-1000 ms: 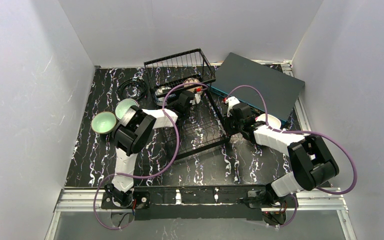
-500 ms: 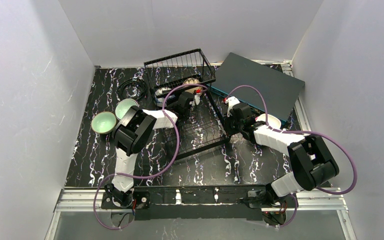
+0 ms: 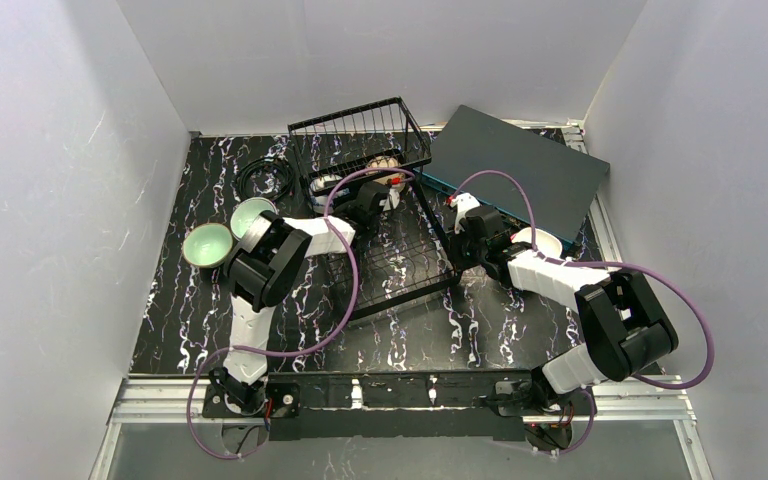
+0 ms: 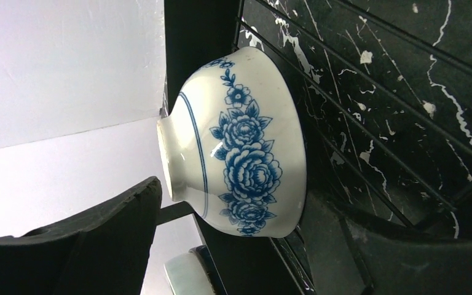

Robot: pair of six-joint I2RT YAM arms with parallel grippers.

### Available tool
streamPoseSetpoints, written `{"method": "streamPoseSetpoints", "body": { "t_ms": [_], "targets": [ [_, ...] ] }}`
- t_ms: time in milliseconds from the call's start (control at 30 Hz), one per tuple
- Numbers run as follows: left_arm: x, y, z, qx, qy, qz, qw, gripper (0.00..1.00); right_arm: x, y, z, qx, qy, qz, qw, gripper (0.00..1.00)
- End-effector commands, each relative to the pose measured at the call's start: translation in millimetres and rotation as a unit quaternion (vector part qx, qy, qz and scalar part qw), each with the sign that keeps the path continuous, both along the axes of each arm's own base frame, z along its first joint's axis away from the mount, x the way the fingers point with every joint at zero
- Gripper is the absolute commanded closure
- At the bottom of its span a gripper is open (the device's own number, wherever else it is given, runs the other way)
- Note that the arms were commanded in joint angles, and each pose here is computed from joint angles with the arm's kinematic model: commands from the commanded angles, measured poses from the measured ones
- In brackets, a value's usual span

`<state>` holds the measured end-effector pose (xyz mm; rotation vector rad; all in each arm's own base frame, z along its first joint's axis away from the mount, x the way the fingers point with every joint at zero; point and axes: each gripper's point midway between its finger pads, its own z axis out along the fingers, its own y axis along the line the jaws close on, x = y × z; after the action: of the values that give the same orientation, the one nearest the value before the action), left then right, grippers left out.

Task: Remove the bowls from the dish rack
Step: Move the bowl to the dish rack.

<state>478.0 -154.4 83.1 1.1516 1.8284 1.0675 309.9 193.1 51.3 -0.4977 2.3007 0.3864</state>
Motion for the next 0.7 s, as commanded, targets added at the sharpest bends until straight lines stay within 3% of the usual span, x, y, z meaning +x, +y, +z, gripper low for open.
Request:
{"method": "streamPoseSetpoints", "body": {
  "t_ms": [0, 200, 667],
  "targets": [
    [-2, -3, 0, -0.033, 0.025, 0.0, 0.999, 0.24, -21, 26, 7, 0.054, 0.02, 0.069, 0.996, 0.99],
    [-8, -2, -6, -0.036, 0.045, 0.007, 0.998, 0.36, -21, 26, 8, 0.055, 0.019, 0.069, 0.996, 0.99],
    [-40, -23, 10, -0.063, 0.045, 0.02, 0.997, 0.38, -20, 26, 8, 0.057, 0.017, 0.065, 0.996, 0.99]
  ]
}}
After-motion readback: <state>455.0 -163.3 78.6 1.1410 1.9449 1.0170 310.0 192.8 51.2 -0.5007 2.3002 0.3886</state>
